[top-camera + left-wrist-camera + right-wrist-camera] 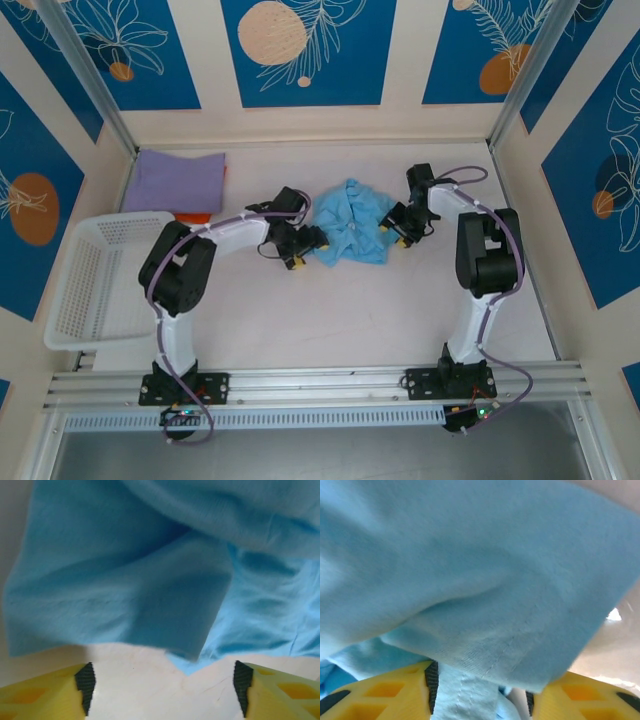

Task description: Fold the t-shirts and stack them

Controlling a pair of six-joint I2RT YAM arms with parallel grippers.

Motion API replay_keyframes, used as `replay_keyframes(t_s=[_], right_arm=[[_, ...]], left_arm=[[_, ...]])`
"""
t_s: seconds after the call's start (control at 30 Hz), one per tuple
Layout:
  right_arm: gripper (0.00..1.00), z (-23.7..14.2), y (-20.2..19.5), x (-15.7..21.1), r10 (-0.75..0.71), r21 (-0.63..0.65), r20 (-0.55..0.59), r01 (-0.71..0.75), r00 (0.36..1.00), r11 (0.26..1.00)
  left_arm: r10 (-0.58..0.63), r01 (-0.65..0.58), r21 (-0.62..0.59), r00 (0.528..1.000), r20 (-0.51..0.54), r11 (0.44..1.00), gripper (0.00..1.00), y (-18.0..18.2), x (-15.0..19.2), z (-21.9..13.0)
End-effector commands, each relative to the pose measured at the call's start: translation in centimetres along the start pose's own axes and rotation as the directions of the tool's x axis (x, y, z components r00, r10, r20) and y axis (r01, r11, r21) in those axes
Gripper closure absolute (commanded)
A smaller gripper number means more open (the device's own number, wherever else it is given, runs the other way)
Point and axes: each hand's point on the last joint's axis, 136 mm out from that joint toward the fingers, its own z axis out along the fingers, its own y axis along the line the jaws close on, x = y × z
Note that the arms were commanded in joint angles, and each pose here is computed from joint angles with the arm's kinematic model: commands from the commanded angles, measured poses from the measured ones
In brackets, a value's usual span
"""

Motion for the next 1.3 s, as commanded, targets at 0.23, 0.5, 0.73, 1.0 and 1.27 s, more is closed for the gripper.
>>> replay_keyframes(t_s=[0.23, 0.5, 0.73, 1.0, 1.27], right_arm=[[0.79, 1.1, 1.0, 0.7, -0.02, -0.029, -0.06, 0.018, 0.998, 0.999], [1.0, -1.1, 1.3, 0.9, -0.034, -0.052, -0.011, 0.034, 0.999, 0.998], [1.0, -4.7, 0.9, 1.0, -0.044, -0.057, 0.077, 0.048, 0.996, 0.997], [1.0, -10.4, 1.1, 0.4, -0.027, -0.112, 0.213, 0.051, 0.977, 0.992], [1.0, -22.7, 5.5, -2.8, 0.019, -0.267, 0.506, 0.135, 0.862, 0.954]], left_arm=[[0.007, -0.005, -0.049, 0.999, 0.046, 0.999, 0.83, -0.8, -2.9, 1.7], [0.168, -0.152, -0.115, 0.975, 0.147, 0.982, 1.0, -1.9, -4.1, -3.1], [0.265, -0.238, -0.126, 0.926, 0.268, 0.963, 1.0, -3.2, -4.5, -8.7], [0.321, -0.289, -0.14, 0.832, 0.453, 0.947, 1.0, -4.3, -5.3, -17.1], [0.384, -0.412, -0.147, 0.585, 0.714, 0.899, 1.0, -11.1, -6.5, -30.9]])
